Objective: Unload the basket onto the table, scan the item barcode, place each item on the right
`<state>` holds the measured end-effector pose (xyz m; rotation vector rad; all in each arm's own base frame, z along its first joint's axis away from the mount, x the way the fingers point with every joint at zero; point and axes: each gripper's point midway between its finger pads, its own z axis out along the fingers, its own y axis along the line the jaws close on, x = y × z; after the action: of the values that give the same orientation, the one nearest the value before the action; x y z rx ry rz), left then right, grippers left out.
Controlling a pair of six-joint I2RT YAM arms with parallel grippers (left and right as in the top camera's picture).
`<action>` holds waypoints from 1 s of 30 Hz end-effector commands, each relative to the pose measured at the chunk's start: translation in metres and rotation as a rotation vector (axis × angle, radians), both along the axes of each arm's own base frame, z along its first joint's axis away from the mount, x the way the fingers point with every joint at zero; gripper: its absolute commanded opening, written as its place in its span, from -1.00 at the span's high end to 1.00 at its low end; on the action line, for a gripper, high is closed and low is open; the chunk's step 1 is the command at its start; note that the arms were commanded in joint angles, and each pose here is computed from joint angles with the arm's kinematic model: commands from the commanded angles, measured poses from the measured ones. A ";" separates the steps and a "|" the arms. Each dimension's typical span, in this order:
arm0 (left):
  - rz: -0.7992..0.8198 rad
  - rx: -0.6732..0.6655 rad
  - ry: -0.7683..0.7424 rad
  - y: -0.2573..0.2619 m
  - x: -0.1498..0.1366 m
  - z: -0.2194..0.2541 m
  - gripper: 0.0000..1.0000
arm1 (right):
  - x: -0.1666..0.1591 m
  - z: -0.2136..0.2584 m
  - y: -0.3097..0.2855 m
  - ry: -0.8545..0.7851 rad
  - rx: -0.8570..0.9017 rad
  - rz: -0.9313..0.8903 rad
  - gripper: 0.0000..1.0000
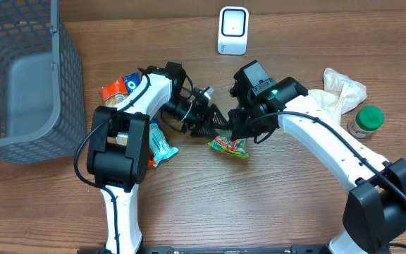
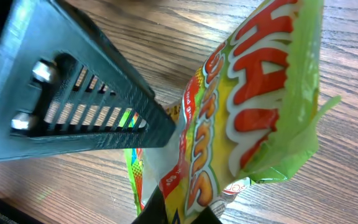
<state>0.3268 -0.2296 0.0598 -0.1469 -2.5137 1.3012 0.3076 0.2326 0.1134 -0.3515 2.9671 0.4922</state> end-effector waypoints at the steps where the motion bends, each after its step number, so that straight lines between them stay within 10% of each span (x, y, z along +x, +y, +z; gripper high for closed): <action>1: -0.075 0.070 -0.075 0.012 -0.003 -0.014 -0.09 | 0.010 0.021 0.006 -0.058 0.046 -0.003 0.92; 30: -0.185 0.063 -0.141 -0.004 -0.016 -0.017 -0.17 | 0.008 0.024 0.012 -0.052 0.081 0.014 0.92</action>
<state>0.3103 -0.2346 0.0410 -0.4324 -2.5918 1.1388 0.3063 0.2355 0.1143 -0.3568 2.9678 0.5201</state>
